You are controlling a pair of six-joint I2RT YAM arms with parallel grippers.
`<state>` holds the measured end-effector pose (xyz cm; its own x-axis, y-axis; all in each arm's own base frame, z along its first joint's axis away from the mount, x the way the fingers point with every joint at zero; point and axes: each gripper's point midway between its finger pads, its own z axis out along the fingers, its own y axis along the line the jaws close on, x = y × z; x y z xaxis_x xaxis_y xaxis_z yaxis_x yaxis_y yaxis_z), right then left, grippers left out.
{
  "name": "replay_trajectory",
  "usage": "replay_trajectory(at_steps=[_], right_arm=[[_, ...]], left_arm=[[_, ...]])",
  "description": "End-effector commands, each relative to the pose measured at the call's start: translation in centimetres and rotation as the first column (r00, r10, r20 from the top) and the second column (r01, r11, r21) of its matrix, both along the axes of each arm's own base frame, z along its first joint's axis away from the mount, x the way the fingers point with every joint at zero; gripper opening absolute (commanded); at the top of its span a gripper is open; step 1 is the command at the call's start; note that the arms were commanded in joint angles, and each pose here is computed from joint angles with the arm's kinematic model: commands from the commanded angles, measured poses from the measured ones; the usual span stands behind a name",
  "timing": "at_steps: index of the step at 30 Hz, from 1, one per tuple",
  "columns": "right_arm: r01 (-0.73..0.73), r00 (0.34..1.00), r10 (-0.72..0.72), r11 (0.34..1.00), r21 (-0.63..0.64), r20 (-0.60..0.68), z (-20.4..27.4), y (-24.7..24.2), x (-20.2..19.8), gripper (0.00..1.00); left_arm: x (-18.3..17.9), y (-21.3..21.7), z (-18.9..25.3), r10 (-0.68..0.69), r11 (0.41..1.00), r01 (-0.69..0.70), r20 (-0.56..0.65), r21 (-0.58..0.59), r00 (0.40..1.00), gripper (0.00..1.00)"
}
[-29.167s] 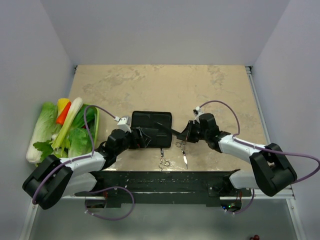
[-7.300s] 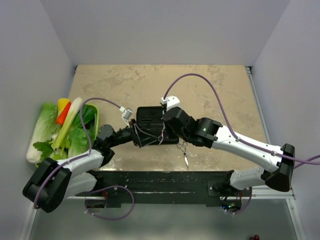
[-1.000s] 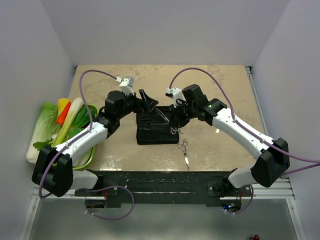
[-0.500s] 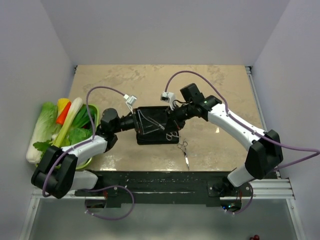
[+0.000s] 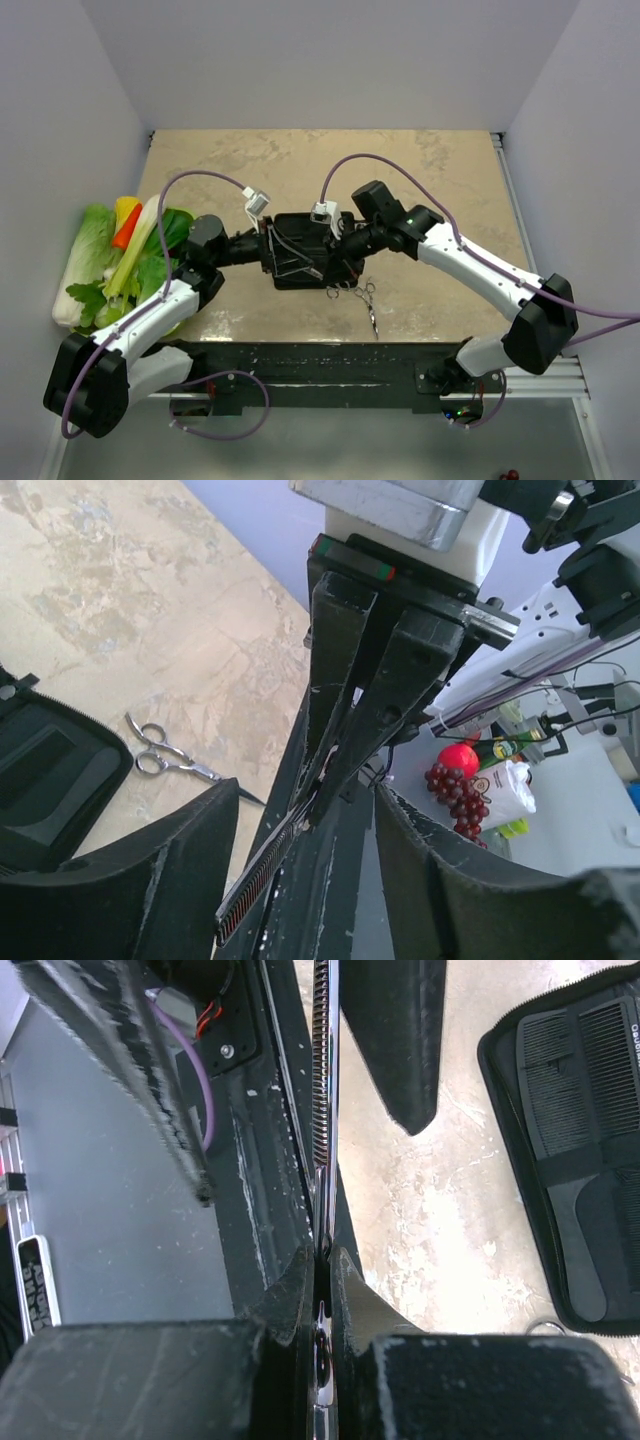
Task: Sort the hair-cutting tools
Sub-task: Pick up the scissors from the center of the board.
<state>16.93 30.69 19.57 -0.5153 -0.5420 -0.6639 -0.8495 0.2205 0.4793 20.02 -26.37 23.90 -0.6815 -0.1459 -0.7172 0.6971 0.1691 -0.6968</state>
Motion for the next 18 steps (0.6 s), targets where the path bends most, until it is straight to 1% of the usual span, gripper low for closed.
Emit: replay_trajectory(at_steps=[1,3,5,6,16,18], right_arm=[[-0.004,0.999,0.002,0.999,0.038,0.052,1.5,0.2,-0.2,0.0],[-0.004,0.998,0.002,0.999,0.034,0.055,1.6,0.2,-0.2,0.0],[0.001,0.998,-0.004,0.999,0.035,0.063,1.8,0.1,0.0,0.0],[0.001,0.998,-0.003,0.999,0.033,0.061,1.8,0.2,0.0,0.0],[0.002,0.998,-0.004,1.0,0.018,0.064,1.6,0.0,0.1,0.0],[0.001,0.998,-0.001,1.0,0.013,0.055,1.3,0.0,0.1,0.0]], left_arm=[[-0.8,0.0,0.2,-0.051,0.999,0.05,0.021,0.011,0.998,0.55],[-1.1,0.0,0.0,-0.065,0.998,0.064,0.014,0.016,0.998,0.48],[-1.2,0.1,0.0,-0.072,0.997,0.071,0.031,0.029,0.997,0.48],[-1.3,0.1,-0.3,-0.074,0.996,0.074,0.015,0.041,0.997,0.48],[-2.2,0.7,-0.9,-0.087,0.993,0.085,0.024,0.087,0.996,0.49],[-2.2,0.7,-0.9,-0.087,0.993,0.085,0.021,0.087,0.996,0.46]])
